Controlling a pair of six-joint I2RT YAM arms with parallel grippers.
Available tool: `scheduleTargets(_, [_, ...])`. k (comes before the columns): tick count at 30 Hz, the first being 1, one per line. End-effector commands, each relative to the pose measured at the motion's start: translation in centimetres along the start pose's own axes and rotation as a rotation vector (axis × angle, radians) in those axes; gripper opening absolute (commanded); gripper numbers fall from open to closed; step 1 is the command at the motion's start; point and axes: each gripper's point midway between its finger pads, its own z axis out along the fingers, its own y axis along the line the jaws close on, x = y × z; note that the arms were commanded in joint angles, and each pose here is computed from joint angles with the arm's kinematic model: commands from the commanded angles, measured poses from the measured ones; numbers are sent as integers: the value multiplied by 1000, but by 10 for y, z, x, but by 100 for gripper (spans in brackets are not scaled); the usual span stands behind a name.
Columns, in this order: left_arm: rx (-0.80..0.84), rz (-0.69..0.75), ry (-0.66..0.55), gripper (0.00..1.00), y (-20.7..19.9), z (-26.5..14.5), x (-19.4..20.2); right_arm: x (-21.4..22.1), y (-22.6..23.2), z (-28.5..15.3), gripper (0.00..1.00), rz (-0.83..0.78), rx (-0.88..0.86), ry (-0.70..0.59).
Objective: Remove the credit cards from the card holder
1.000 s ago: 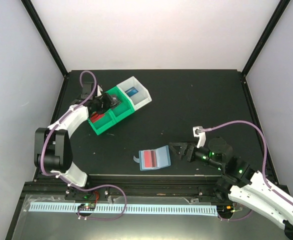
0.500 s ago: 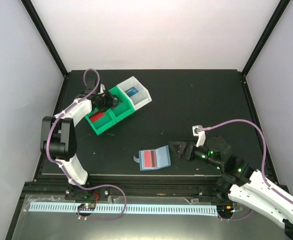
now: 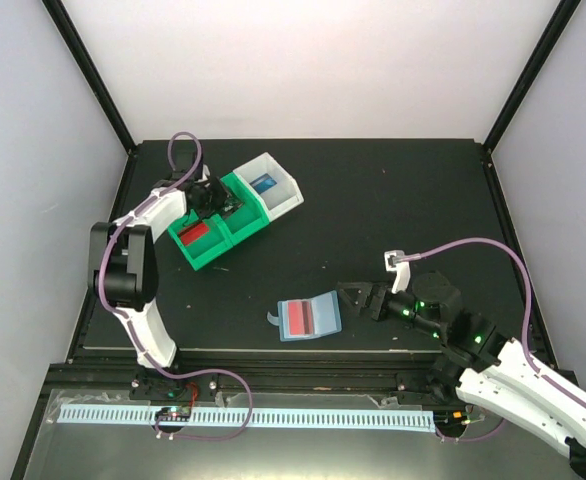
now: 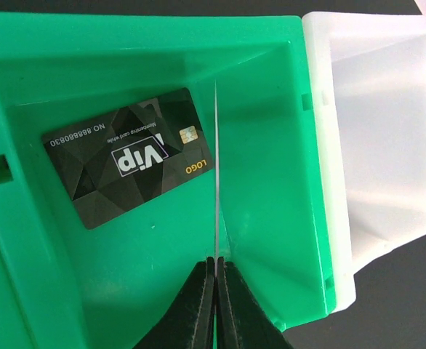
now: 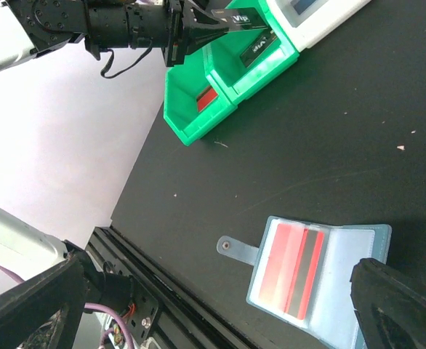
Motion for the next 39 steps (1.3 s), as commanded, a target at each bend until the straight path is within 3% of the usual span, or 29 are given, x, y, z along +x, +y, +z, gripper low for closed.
scheduleTargets(1, [-21,10,-11,3,-1,2,-12,-16,11,-7,100,0,-19,-61])
scheduleTargets(20, [-92,34,-19,7,10,16,-23,-22,7,-12,100,-8,11,-88])
scheduleTargets(39, [-25,90,-110,40,-26,-40,-41,-9,5,-14,100,-10,-11,-52])
